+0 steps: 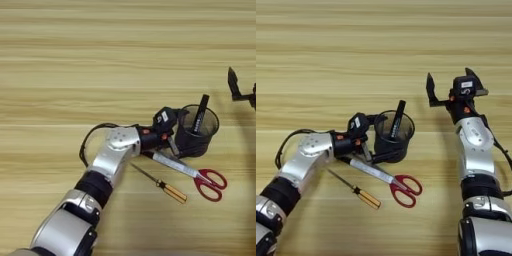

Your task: Move the objects on the table

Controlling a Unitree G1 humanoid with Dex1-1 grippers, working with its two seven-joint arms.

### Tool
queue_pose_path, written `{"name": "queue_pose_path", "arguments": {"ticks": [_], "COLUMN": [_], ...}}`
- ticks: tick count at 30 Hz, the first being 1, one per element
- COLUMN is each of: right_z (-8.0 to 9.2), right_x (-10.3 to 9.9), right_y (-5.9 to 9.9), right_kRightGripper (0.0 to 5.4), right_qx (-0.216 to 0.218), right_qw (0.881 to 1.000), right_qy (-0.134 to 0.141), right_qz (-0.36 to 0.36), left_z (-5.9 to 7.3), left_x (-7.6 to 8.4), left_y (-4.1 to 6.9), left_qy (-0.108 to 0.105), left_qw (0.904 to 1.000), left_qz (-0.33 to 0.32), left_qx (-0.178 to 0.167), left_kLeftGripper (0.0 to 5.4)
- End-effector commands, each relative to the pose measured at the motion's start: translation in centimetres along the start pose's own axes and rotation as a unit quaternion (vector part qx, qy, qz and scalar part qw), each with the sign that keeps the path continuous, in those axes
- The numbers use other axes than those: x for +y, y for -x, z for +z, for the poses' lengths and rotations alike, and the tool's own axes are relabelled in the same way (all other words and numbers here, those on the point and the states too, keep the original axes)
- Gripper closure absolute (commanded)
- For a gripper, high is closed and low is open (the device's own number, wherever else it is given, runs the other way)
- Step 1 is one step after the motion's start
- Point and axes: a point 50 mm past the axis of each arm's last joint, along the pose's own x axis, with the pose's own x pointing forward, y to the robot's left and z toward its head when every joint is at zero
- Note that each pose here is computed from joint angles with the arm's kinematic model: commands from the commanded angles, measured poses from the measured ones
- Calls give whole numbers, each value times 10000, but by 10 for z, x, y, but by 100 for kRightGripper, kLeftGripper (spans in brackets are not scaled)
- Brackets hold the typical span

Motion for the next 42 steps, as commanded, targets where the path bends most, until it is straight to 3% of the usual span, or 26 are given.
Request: {"name": "queue_pose_path", "arguments": {"ticks": [1, 10, 19, 29, 33, 42], "right_z": [5, 5, 4, 4, 4, 2], "right_x": [1, 1, 2, 1, 2, 5], "right_y": [-4, -3, -3, -3, -3, -3], "right_kRightGripper": [3, 3, 0, 0, 0, 0], "right_qx": [-118, -123, -128, -127, -133, -133], "right_qw": [9999, 9999, 9999, 9999, 9999, 9998], "right_qy": [-29, -26, -43, -51, -55, -80], "right_qz": [16, 31, 37, 60, 74, 102], "left_z": [3, 1, -2, -1, 2, 16], "left_x": [-1, -4, -3, -2, 2, 16], "left_y": [-7, -13, -10, -5, -1, 21], "left_qy": [-93, -69, -80, -177, -354, -432], "left_qw": [9999, 9999, 10000, 9998, 9991, 9961], "left_qz": [-45, -105, -17, 93, 224, 608], "left_qx": [19, 39, 44, -66, -118, -476], "left_kLeftGripper": [0, 0, 67, 75, 75, 75]}}
